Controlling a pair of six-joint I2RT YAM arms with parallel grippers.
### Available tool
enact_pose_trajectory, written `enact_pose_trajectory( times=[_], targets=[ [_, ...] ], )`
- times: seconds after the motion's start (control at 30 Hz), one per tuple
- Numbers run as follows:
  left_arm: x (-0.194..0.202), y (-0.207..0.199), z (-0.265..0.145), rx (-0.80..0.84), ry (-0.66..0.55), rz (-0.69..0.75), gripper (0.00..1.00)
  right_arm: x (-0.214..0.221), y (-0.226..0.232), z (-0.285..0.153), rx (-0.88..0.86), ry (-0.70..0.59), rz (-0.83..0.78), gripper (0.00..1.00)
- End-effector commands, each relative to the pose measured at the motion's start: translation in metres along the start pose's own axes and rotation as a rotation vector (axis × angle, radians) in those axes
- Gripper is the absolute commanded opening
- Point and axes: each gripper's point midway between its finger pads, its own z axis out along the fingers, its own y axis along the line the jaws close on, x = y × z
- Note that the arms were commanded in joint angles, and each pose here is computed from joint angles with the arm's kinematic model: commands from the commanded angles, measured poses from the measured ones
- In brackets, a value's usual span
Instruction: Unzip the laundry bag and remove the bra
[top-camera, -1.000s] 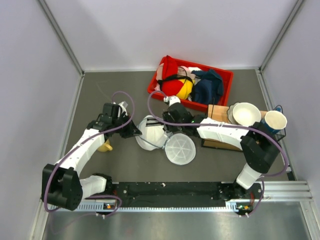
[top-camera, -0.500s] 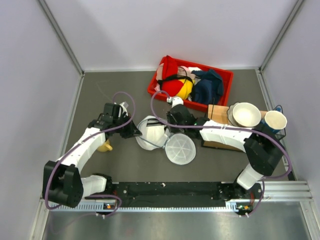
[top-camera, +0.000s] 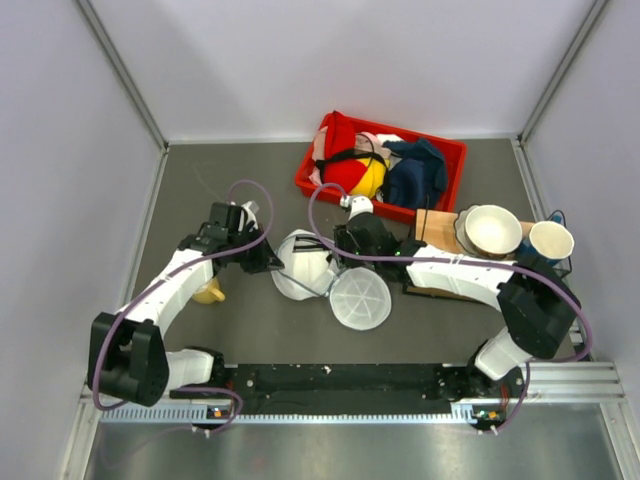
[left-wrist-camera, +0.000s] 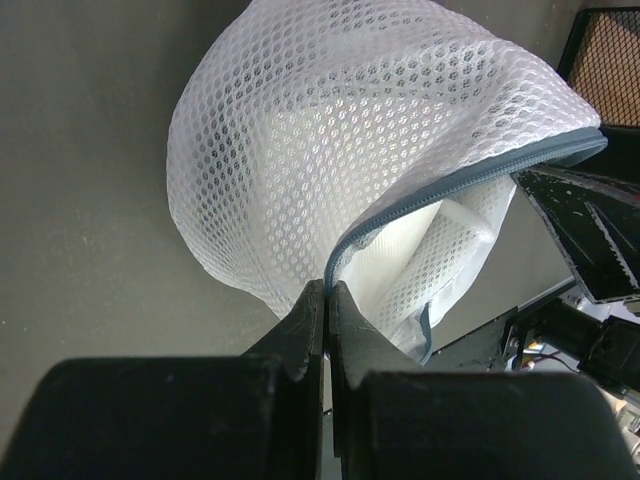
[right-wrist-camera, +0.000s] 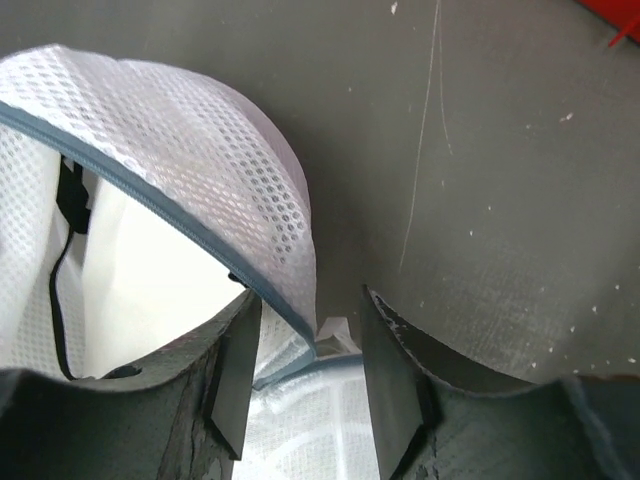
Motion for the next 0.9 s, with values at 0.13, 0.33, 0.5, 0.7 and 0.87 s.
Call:
enact_pose_trajectory(
  times=[0.13, 0.33, 0.5, 0.7, 0.87],
  targets=[
    [-0.02, -0.008, -0.005, 0.008, -0.05, 0.044, 0.0, -0.019, 0.009, 0.0, -0.012, -0.072, 0.021, 0.19],
    [-0.021, -0.013, -0.009, 0.028, -0.051, 0.093, 0.0, -0.027, 0.011, -0.005, -0.02, -0.093, 0.01, 0.0],
    [-0.037, -0.001, -0.034, -0.135, -0.086, 0.144, 0.55, -0.03, 0.014, -0.017, -0.04, -0.079, -0.017, 0.0],
    [-0.058, -0.048, -0.091, -0.038, -0.279, 0.242, 0.91, -0.03, 0.026, -0.029, -0.091, -0.057, -0.011, 0.0],
    [-0.027, -0.126, -0.106, 0.34, -0.235, 0.259, 0.73, -0.033, 0.033, -0.035, -0.124, -0.052, 0.017, 0.0]
  ],
)
